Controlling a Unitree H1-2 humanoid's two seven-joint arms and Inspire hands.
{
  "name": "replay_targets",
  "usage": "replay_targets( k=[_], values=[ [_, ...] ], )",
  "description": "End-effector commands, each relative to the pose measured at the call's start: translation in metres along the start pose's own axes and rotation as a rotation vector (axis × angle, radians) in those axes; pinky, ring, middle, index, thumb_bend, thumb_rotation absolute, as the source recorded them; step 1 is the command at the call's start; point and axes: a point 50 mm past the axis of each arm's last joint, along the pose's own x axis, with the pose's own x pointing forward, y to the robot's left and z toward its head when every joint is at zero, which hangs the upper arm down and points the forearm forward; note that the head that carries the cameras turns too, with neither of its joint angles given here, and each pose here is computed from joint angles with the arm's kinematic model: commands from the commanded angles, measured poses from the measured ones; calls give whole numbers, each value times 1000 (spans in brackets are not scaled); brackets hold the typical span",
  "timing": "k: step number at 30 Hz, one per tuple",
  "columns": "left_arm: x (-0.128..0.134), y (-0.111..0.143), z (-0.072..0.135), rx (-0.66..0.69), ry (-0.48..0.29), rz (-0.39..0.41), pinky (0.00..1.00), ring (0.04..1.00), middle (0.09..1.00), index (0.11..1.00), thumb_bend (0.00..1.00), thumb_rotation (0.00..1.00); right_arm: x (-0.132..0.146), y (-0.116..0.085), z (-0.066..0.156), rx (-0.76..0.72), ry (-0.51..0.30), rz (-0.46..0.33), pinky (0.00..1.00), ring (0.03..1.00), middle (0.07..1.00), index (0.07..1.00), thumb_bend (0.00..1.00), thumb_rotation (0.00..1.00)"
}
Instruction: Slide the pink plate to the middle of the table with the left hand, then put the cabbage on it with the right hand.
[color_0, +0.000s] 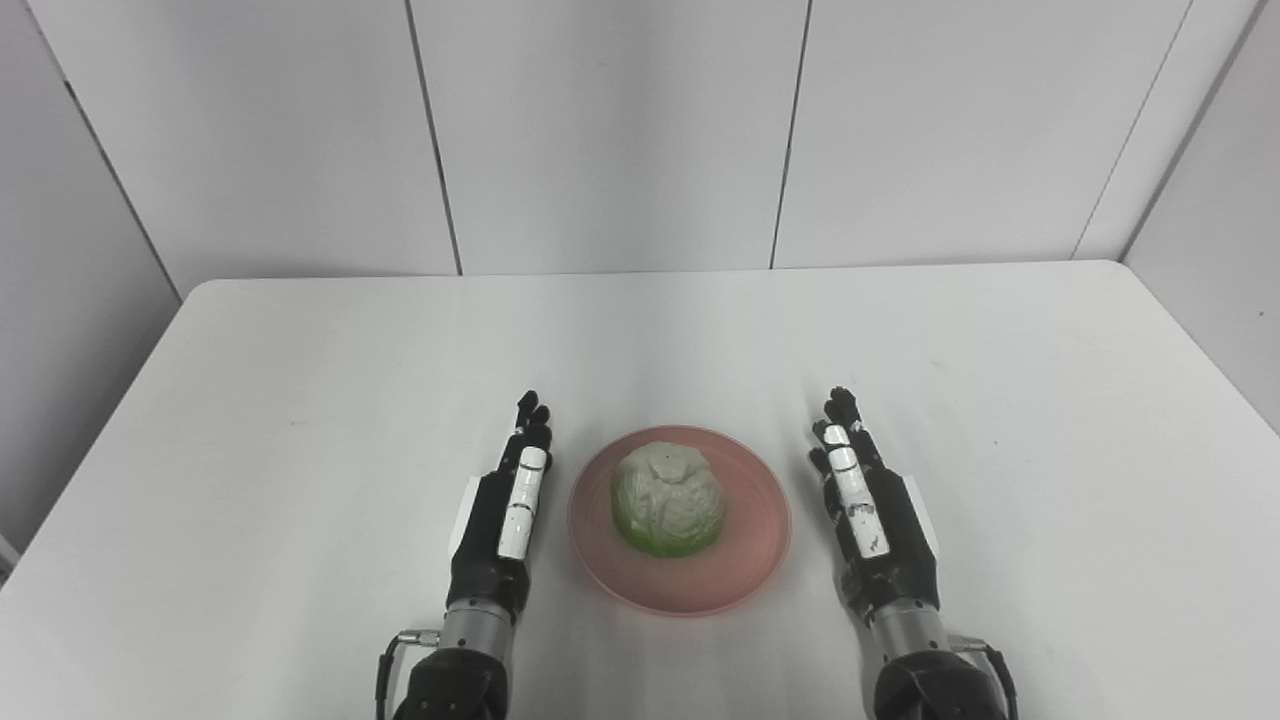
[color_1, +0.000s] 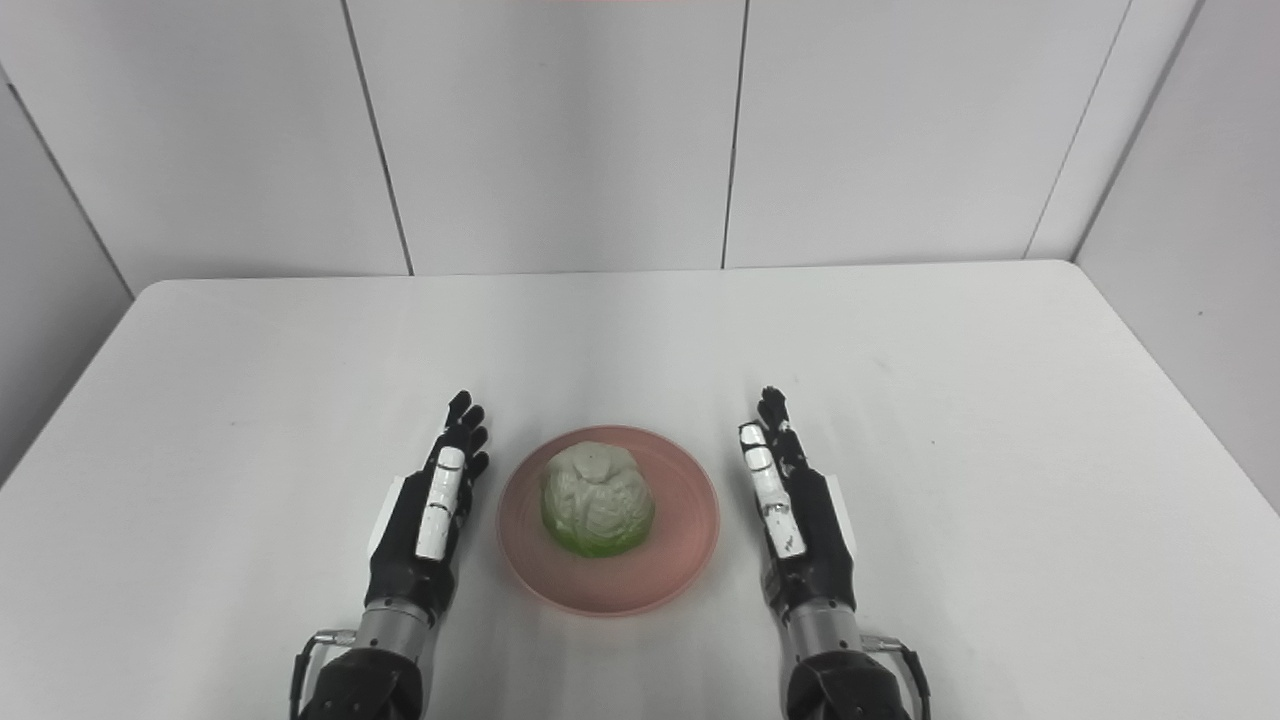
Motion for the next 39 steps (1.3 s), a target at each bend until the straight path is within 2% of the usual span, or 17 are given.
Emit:
replay_targets(
  k=[1, 18, 24, 34, 39],
  values=[
    [11, -4, 14, -4, -48, -15, 1000, 1000, 1000, 1000, 646, 1000, 9, 9, 18, 2, -89, 30, 1000, 984, 996, 965, 720, 788],
    [9, -4, 16, -8, -44, -23, 1000, 1000, 1000, 1000, 693, 1000, 7, 11, 20, -7, -95, 28, 992, 974, 986, 966, 730, 832],
    [8, -5, 15, -6, -44, -20, 1000, 1000, 1000, 1000, 680, 1000, 6, 10, 21, -12, -94, 32, 995, 975, 989, 967, 729, 841],
    [5, -7, 17, -4, -40, -19, 1000, 1000, 1000, 1000, 704, 1000, 2, 8, 24, -22, -93, 41, 999, 984, 996, 976, 716, 837],
    [5, -9, 19, -16, -45, -14, 1000, 1000, 1000, 1000, 683, 1000, 1, 7, 26, -18, -92, 41, 998, 984, 997, 975, 719, 821]
  ],
)
